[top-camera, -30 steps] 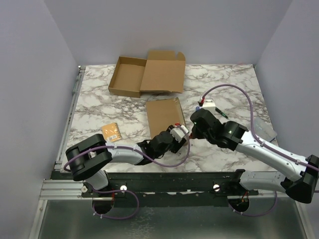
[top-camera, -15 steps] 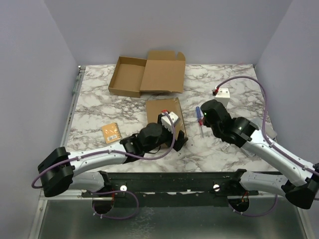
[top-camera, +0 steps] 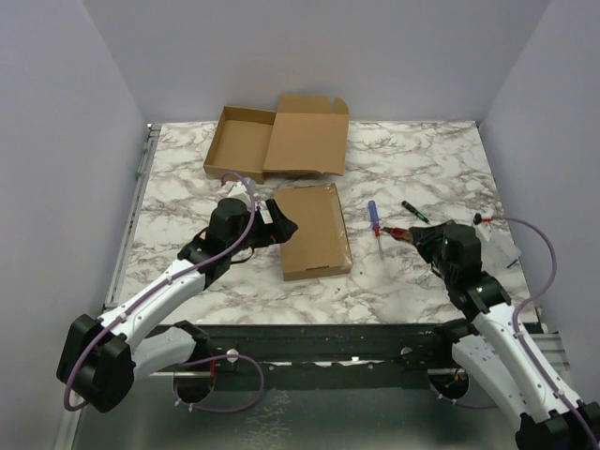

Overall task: Unpack the express box
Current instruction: Cut the express box at the center of the board, then place the knife at the center of the board, then adjust the express box at the center of the board.

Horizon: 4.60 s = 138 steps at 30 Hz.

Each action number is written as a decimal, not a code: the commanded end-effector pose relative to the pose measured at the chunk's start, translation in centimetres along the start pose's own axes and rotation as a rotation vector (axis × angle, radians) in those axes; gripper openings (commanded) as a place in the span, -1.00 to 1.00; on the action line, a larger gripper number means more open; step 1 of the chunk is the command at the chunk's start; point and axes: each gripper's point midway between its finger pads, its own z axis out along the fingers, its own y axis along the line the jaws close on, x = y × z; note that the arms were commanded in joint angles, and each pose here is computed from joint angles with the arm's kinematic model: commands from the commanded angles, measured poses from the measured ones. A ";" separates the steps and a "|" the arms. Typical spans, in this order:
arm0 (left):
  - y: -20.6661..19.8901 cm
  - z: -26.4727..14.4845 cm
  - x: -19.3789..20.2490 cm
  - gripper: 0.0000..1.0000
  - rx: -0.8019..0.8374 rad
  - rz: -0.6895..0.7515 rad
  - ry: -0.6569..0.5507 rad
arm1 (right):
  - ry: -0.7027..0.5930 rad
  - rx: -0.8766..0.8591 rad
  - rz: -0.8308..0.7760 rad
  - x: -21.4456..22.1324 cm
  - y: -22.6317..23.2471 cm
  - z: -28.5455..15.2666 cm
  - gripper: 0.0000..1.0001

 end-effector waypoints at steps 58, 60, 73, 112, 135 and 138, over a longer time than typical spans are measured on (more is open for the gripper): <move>3.7 3.7 5.5 0.65 -0.046 -0.071 0.115 | 0.425 -0.210 -0.187 7.4 1.0 -4.1 1.00; 3.8 3.8 5.6 0.57 -0.048 -0.066 0.121 | 0.452 -0.363 -0.210 7.8 4.2 -3.3 0.99; 5.4 3.8 7.5 0.04 -0.063 -0.099 0.118 | 0.753 -0.527 -0.390 13.9 10.3 6.2 0.70; 7.8 3.6 11.3 0.10 -0.109 -0.101 0.141 | 0.759 -0.723 -0.485 18.5 22.2 -4.8 0.66; 2.2 -3.6 3.4 0.59 0.031 -0.014 -0.064 | 0.345 -0.422 -0.709 7.7 18.6 -4.2 0.69; 1.6 -4.5 2.1 0.61 0.035 0.019 -0.096 | 0.271 -0.192 -0.693 6.5 13.3 -2.5 0.73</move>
